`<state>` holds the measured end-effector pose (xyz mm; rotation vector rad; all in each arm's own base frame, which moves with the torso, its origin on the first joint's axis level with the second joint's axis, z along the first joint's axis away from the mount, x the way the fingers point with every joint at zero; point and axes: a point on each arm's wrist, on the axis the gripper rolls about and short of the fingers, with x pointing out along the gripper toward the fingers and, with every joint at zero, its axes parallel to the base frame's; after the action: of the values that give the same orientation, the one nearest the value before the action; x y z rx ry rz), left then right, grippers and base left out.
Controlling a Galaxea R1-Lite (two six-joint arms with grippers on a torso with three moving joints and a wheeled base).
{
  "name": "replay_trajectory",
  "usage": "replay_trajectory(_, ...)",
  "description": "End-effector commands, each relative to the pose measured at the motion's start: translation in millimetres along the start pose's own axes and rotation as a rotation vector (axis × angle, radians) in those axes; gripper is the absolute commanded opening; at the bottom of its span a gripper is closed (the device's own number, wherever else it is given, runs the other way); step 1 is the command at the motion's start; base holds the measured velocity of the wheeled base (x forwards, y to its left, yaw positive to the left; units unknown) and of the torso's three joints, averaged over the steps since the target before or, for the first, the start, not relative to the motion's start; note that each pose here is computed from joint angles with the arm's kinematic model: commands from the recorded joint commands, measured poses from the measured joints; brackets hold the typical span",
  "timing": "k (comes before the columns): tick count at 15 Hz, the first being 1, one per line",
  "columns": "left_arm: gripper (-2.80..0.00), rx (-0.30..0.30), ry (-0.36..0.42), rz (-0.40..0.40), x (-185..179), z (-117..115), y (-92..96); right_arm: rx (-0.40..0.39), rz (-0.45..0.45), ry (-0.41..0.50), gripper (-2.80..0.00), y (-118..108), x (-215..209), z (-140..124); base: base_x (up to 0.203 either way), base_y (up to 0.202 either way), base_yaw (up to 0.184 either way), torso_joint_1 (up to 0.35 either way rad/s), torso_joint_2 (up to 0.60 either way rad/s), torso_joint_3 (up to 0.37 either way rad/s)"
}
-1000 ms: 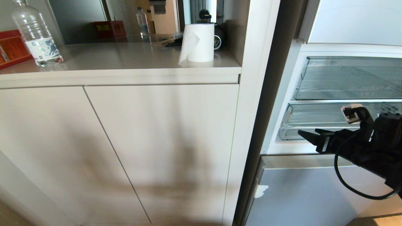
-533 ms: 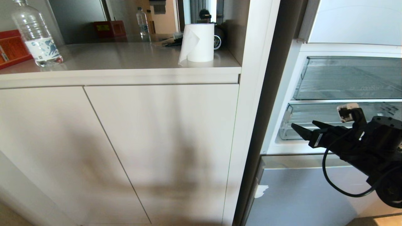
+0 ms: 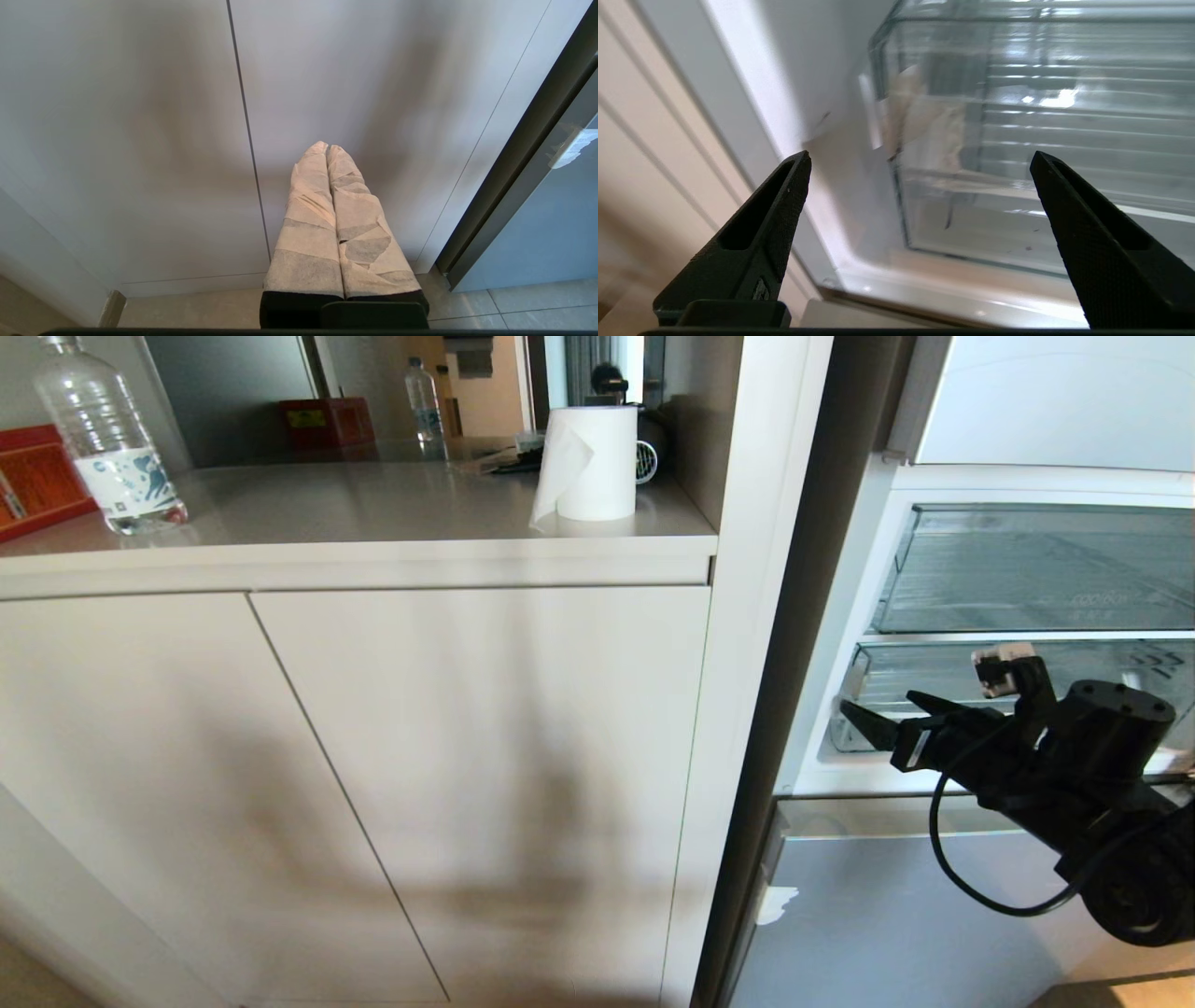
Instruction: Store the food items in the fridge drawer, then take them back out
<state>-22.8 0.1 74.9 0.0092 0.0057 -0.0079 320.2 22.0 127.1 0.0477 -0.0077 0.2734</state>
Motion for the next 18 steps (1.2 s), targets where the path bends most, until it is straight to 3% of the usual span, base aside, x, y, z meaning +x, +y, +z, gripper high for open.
replay_trajectory(1, -2.80, 0.000, 0.000, 0.000, 0.0, 0.0, 0.0, -0.005, -0.022, -0.024, 0.00, -0.6, 1.8, 4.5, 0.000, 0.000, 0.000, 0.000, 0.00, 0.000)
replay_trajectory(13, -2.80, 0.000, 0.000, 0.000, 0.0, 0.0, 0.0, -0.004, -0.075, -0.037, 0.00, 1.9, 18.0, 0.4, 0.000, 0.000, 0.000, 0.000, 0.00, 0.000)
replay_trajectory(14, -2.80, 0.000, 0.000, 0.000, 0.0, 0.0, 0.0, -0.005, -0.075, -0.039, -2.80, 1.7, 18.7, 0.7, 0.000, 0.000, 0.000, 0.000, 0.00, 0.000)
replay_trajectory(18, -2.80, 0.000, 0.000, 0.000, 0.0, 0.0, 0.0, -0.009, -0.056, -0.051, -2.80, 7.3, 20.9, 3.5, 0.000, 0.000, 0.000, 0.000, 0.00, 0.000)
